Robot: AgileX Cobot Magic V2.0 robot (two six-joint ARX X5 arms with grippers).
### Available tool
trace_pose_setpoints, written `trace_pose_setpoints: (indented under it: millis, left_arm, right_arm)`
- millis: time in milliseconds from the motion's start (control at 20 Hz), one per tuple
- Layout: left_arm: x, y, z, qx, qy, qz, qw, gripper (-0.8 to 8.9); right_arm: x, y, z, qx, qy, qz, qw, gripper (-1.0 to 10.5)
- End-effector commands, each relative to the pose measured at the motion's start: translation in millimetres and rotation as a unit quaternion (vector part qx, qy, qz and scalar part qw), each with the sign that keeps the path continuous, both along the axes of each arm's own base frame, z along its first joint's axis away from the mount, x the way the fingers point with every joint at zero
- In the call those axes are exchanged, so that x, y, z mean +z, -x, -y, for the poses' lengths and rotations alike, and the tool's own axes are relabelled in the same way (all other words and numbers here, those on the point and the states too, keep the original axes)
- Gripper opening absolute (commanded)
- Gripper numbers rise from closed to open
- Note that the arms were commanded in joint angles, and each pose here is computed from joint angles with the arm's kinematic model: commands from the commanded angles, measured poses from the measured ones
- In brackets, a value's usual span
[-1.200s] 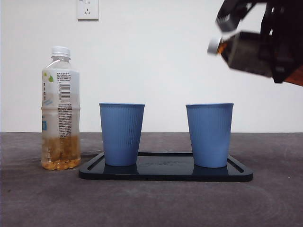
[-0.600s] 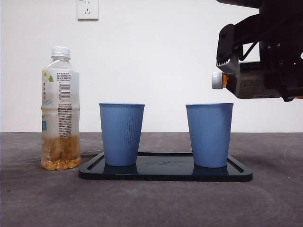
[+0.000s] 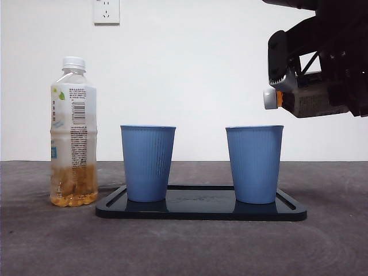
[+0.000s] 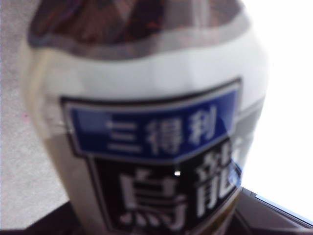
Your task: Pour the drink into the cup
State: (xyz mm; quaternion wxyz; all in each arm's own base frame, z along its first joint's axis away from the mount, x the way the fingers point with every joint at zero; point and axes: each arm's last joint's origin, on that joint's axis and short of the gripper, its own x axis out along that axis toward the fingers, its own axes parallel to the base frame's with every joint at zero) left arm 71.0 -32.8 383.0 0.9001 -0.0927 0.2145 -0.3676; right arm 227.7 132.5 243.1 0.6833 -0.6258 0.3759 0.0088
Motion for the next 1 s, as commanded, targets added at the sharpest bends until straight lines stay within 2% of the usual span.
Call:
trace_pose_setpoints:
  millis: [50, 700, 850, 900, 1000]
  left_arm:
    - [6.5, 1.4, 0.0, -0.006, -0.002, 0.018, 1.000, 5.30]
    - [6.2, 1.5, 0.0, -0.006, -0.002, 0.016, 1.000, 5.30]
    - [5.5, 1.8, 0.0, -0.007, -0.004, 0.012, 1.000, 5.30]
    - [5.3, 1.9, -0.1, -0.007, -0.004, 0.011, 1.000, 5.30]
    - [5.2, 1.9, -0.1, -0.007, -0.004, 0.011, 1.000, 5.30]
  right_arm:
    - [11.2, -4.5, -4.7, -0.004, 0.000, 0.029, 1.000, 1.6]
    - [11.3, -4.5, -4.7, -0.008, -0.006, 0.033, 0.999, 1.6]
    - [11.6, -4.4, -4.6, -0.041, -0.054, 0.063, 0.996, 1.6]
    - [12.1, -4.2, -4.3, -0.058, -0.080, 0.080, 0.992, 1.6]
    - [15.8, -2.0, -2.8, -0.090, -0.157, 0.109, 0.977, 1.6]
